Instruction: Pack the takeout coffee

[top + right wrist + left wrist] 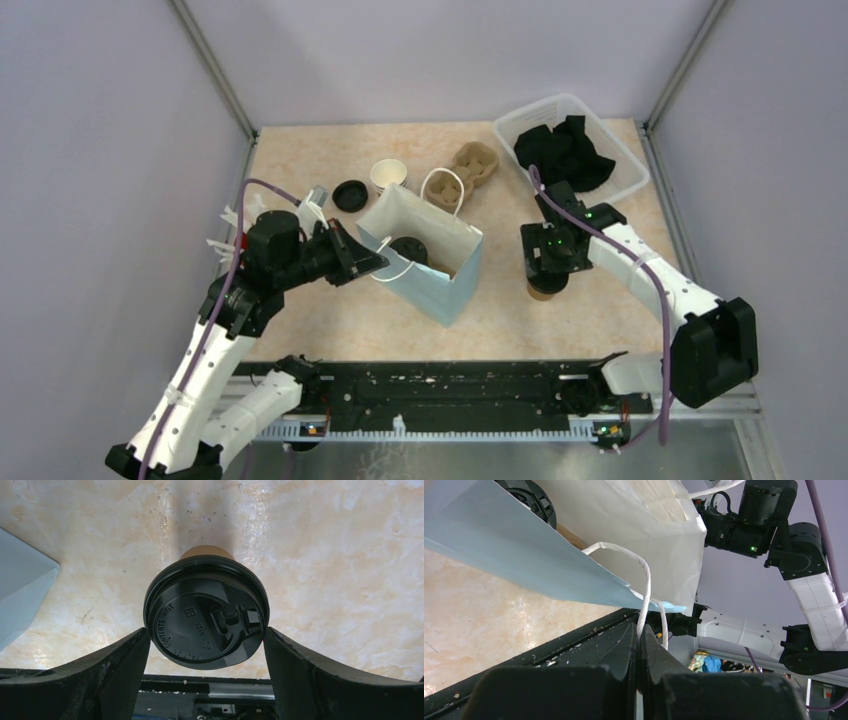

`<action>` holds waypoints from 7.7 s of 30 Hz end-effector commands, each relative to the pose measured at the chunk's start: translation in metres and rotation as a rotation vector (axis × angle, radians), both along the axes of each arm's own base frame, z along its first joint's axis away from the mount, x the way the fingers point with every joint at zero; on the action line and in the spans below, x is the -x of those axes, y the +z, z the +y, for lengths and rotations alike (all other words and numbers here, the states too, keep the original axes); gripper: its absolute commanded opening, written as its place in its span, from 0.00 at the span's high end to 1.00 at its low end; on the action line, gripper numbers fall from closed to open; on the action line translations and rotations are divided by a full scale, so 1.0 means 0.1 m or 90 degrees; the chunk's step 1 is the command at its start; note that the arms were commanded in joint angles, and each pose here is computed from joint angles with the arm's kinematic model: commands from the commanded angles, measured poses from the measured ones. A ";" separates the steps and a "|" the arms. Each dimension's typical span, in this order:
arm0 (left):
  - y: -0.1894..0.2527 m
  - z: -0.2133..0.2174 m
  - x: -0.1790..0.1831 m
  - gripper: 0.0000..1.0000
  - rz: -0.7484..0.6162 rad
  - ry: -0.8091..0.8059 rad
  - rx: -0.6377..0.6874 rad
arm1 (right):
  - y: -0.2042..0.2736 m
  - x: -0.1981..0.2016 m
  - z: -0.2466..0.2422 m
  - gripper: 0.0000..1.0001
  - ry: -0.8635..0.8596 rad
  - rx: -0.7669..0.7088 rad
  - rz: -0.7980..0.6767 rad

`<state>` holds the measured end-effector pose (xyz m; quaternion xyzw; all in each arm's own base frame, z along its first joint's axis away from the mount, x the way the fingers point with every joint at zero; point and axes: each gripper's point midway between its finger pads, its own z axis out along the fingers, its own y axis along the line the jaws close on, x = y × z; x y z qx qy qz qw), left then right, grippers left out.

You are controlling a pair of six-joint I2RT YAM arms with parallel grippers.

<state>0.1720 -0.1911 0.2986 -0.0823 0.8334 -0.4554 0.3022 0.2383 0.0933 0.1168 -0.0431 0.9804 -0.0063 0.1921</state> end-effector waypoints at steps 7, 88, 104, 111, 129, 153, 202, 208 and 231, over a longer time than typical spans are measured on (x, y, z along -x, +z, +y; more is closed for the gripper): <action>0.12 0.01 0.02 1.00 -0.027 -0.004 0.009 | -0.01 -0.06 -0.02 0.17 0.010 0.002 -0.013; -0.12 0.16 -1.59 0.46 -0.121 -0.038 -0.450 | 3.16 0.56 1.78 0.35 0.391 -0.461 -0.269; -0.13 0.04 -1.69 1.00 -0.173 -0.059 -0.428 | 2.84 0.51 1.99 0.38 0.398 -0.332 -0.226; 0.05 0.06 -1.49 1.00 -0.236 -0.053 -0.384 | 2.67 0.54 2.10 0.38 0.415 -0.248 -0.217; 0.35 0.06 -1.02 1.00 -0.337 -0.035 -0.262 | 2.19 0.79 2.40 0.40 0.505 0.032 -0.278; 0.36 0.18 -0.63 1.00 -0.396 -0.023 -0.212 | 1.61 0.75 2.63 0.47 0.578 0.060 -0.366; -0.17 0.46 -0.25 1.00 -0.574 0.023 -0.262 | 1.16 0.95 2.32 0.49 0.806 0.223 -0.263; -0.25 0.47 -0.30 1.00 -0.554 0.037 -0.263 | 1.03 0.98 2.33 0.49 0.793 0.200 -0.263; -0.33 0.33 -0.15 1.00 -0.515 -0.014 -0.210 | 1.03 0.52 2.17 0.49 0.718 0.221 -0.319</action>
